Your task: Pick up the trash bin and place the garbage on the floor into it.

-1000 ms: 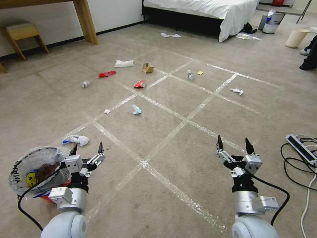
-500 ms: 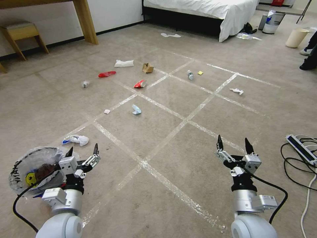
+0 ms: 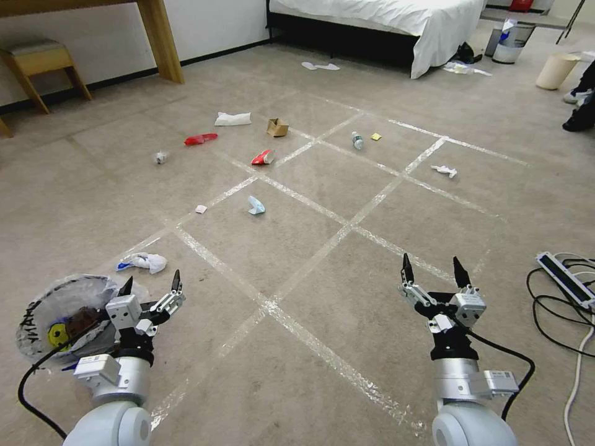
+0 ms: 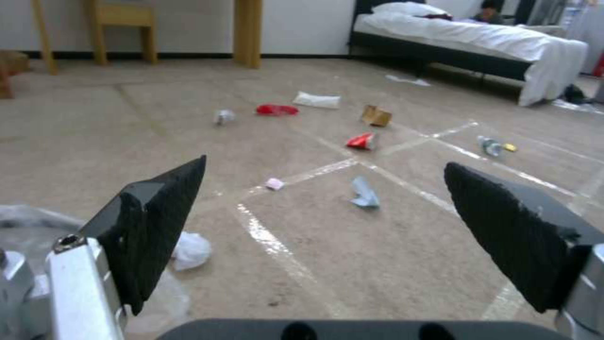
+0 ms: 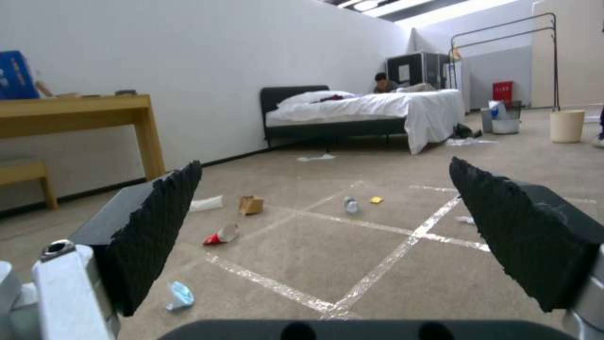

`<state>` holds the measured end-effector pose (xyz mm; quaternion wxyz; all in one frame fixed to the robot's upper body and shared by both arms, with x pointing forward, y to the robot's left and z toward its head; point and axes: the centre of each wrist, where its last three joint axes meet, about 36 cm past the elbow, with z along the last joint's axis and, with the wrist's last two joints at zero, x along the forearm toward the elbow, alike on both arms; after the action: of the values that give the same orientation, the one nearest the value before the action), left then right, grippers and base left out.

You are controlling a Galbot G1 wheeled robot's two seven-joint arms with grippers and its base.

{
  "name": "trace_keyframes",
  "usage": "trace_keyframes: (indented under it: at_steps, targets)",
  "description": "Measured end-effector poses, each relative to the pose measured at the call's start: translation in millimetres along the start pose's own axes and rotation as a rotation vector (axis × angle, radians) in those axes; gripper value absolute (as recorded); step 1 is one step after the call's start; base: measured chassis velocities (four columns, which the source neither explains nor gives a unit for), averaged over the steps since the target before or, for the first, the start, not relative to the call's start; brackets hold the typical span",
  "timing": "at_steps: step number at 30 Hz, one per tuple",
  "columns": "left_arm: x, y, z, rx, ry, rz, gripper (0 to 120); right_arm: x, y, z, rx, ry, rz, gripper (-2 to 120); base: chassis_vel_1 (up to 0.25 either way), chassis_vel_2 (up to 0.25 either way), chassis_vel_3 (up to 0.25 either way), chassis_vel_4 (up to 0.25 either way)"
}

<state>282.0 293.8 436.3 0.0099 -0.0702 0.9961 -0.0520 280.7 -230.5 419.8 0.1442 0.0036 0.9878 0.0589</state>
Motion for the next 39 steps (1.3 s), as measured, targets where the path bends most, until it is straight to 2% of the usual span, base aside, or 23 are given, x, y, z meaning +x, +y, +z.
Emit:
trace_keyframes:
  at_steps: [2,6,7,8,9,12,13,15,16,18,19,20,21,23,24,27,28,29,30,35,39]
  targets:
    - [0.1,11.5,-8.1,0.013,0.019,-0.020,100,0.0,-0.3,-0.2,-0.003,0.000,-0.002,100,0.000,0.000,0.000,0.000]
    - [-0.1,21.8,-17.9,0.033,0.038,-0.043,100,-0.4,-0.6,-0.3,-0.005,0.000,-0.004,100,0.000,0.000,0.000,0.000]
    - [-1.0,32.8,-26.9,0.059,0.065,-0.054,100,-1.5,-0.4,-0.5,-0.006,-0.003,-0.005,100,0.000,0.000,0.000,0.000]
    - [-3.6,52.5,-40.1,0.095,0.111,-0.073,100,-2.4,0.4,0.1,-0.010,-0.003,-0.005,100,0.000,0.000,0.000,0.000]
    - [-6.8,65.7,-47.7,0.113,0.138,-0.079,100,-2.4,1.4,0.9,-0.014,-0.002,-0.005,100,0.000,0.000,0.000,0.000]
    - [-9.4,73.9,-51.9,0.121,0.160,-0.079,100,-2.1,2.0,1.3,-0.016,-0.001,-0.004,100,0.000,0.000,0.000,0.000]
    - [-15.5,91.1,-58.5,0.139,0.211,-0.086,100,-1.5,2.7,1.9,-0.019,0.001,-0.002,100,0.000,0.000,0.000,0.000]
    - [-25.6,120.5,-66.5,0.141,0.267,-0.109,100,-1.3,2.6,2.0,-0.019,0.000,0.000,100,0.000,0.000,0.000,0.000]
    - [-25.6,120.5,-66.5,0.141,0.267,-0.109,100,-1.3,2.6,2.0,-0.019,0.000,0.000,100,0.000,0.000,0.000,0.000]
    - [-35.4,164.7,-75.1,0.135,0.322,-0.154,100,-1.4,-0.7,1.4,-0.014,-0.002,0.006,100,0.000,0.000,0.000,0.000]
    - [-35.4,164.7,-75.1,0.135,0.322,-0.154,100,-1.4,-0.7,1.4,-0.014,-0.002,0.006,100,0.000,0.000,0.000,0.000]
    - [-39.5,182.6,-79.0,0.132,0.341,-0.167,100,-0.7,-2.2,1.4,-0.011,-0.001,0.009,100,0.000,0.000,0.000,0.000]
    - [-39.5,182.6,-79.0,0.132,0.341,-0.167,100,-0.7,-2.2,1.4,-0.011,-0.001,0.009,100,0.000,0.000,0.000,0.000]
    - [-46.9,206.2,-79.7,0.145,0.377,-0.177,100,0.0,-2.8,1.4,-0.010,0.000,0.014,100,0.000,0.000,0.000,0.000]
    - [-46.9,206.2,-79.7,0.145,0.377,-0.177,100,0.0,-2.8,1.4,-0.010,0.000,0.014,100,0.000,0.000,0.000,0.000]
    - [-60.6,238.0,-72.0,0.189,0.441,-0.185,100,0.0,-2.0,1.2,-0.014,-0.001,0.023,100,0.000,0.000,0.000,0.000]
    - [-60.6,238.0,-72.0,0.189,0.441,-0.185,100,0.0,-2.0,1.2,-0.014,-0.001,0.023,100,0.000,0.000,0.000,0.000]
    - [-64.3,248.8,-67.0,0.194,0.463,-0.192,100,-0.6,-1.9,0.8,-0.013,-0.003,0.025,100,0.000,0.000,0.000,0.000]
    - [-64.3,248.8,-67.0,0.194,0.463,-0.192,100,-0.6,-1.9,0.8,-0.013,-0.003,0.025,100,0.000,0.000,0.000,0.000]
    - [-73.1,279.5,-59.3,0.188,0.509,-0.209,100,-1.1,-4.0,-0.9,-0.007,-0.004,0.035,100,0.000,0.000,0.000,0.000]
    - [-75.7,289.2,-57.8,0.182,0.516,-0.218,100,-0.7,-4.1,-0.8,-0.005,-0.004,0.040,100,0.000,0.000,0.000,0.000]
